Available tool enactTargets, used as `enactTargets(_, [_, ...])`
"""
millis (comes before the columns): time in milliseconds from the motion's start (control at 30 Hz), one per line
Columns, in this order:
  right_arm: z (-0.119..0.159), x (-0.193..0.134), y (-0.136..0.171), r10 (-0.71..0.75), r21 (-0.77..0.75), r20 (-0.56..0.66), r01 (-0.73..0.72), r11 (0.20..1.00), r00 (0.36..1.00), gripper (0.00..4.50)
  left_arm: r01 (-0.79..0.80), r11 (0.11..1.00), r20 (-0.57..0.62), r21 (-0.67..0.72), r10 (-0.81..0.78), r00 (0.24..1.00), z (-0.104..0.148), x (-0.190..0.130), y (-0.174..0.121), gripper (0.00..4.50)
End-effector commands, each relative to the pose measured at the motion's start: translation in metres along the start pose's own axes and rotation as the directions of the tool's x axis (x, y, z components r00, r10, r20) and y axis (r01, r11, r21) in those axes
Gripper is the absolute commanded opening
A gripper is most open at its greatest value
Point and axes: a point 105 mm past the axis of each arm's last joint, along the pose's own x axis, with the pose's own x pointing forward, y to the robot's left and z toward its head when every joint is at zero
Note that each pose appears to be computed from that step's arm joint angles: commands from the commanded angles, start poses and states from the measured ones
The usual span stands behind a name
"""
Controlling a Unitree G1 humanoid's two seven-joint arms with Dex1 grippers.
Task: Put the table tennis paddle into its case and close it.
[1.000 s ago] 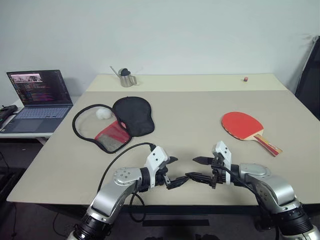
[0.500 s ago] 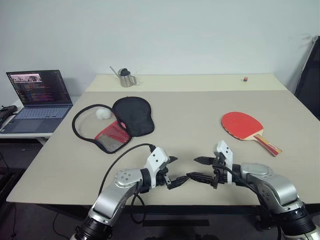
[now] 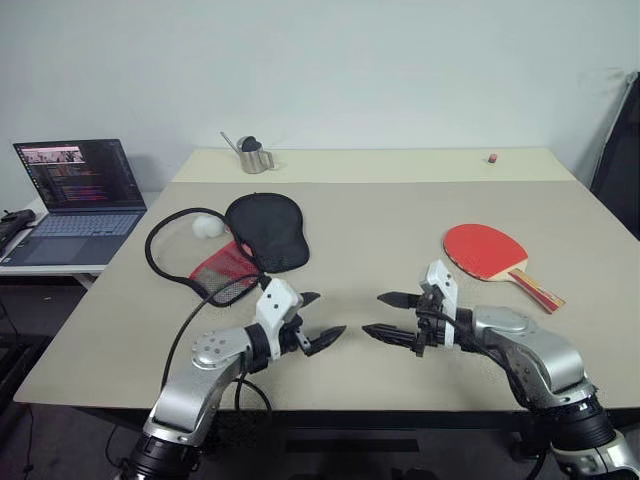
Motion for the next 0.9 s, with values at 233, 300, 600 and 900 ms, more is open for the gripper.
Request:
enactTargets(233, [0.063,-0.009,-0.020,-0.033,-0.146,0.171,0.058,0.988,0.985,4.45,-0.222,0.971,0.083,0.087,0.215,0.973,0.028,0.007,0.052,4.50])
enactTargets(300, [0.063,-0.008,-0.018,-0.033,-0.153,0.174,0.061,0.986,0.984,4.45,-0.251,0.963,0.069,0.098,0.245,0.967,0.026,0.008,0.063,4.50])
enactTargets(600, [0.061,-0.008,-0.016,-0.048,-0.152,0.180,0.076,0.986,0.982,4.45,-0.309,0.945,0.000,0.109,0.311,0.951,0.014,0.027,0.098,4.50])
enactTargets(900, [0.058,-0.004,-0.014,-0.044,-0.144,0.179,0.071,0.987,0.983,4.45,-0.330,0.939,-0.081,0.093,0.337,0.938,-0.010,0.036,0.119,4.50])
